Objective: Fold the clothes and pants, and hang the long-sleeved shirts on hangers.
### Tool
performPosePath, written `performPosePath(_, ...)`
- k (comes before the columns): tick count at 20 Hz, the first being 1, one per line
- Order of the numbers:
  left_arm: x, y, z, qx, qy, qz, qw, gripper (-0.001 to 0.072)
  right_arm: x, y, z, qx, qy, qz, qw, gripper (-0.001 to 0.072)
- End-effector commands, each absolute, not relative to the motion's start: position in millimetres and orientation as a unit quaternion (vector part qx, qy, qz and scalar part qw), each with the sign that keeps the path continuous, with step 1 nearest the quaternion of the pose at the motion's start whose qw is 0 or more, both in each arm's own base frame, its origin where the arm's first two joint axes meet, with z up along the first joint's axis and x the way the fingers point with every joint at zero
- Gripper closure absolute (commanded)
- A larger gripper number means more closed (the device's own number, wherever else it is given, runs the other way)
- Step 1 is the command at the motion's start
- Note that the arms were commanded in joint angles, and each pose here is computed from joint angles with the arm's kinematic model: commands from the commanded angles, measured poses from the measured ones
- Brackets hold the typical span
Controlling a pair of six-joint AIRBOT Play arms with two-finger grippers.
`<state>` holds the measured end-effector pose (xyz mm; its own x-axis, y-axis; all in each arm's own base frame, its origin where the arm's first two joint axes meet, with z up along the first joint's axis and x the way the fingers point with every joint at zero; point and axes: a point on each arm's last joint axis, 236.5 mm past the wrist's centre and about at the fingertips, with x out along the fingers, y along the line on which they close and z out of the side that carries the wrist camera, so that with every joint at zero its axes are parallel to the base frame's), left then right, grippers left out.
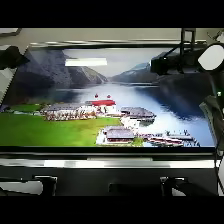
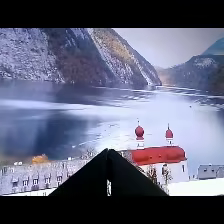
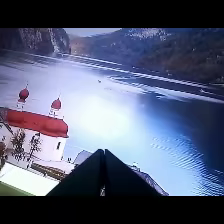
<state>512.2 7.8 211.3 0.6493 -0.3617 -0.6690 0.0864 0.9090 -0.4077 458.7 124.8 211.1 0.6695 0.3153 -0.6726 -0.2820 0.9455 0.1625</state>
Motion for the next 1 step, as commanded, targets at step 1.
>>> performPosePath(1,512.6,7.7,209.9,-0.173,0.401,-0.126,0.891,0.0681,458.7,125.2,211.9,0.022,0.371,0.164,0.914,0.0676)
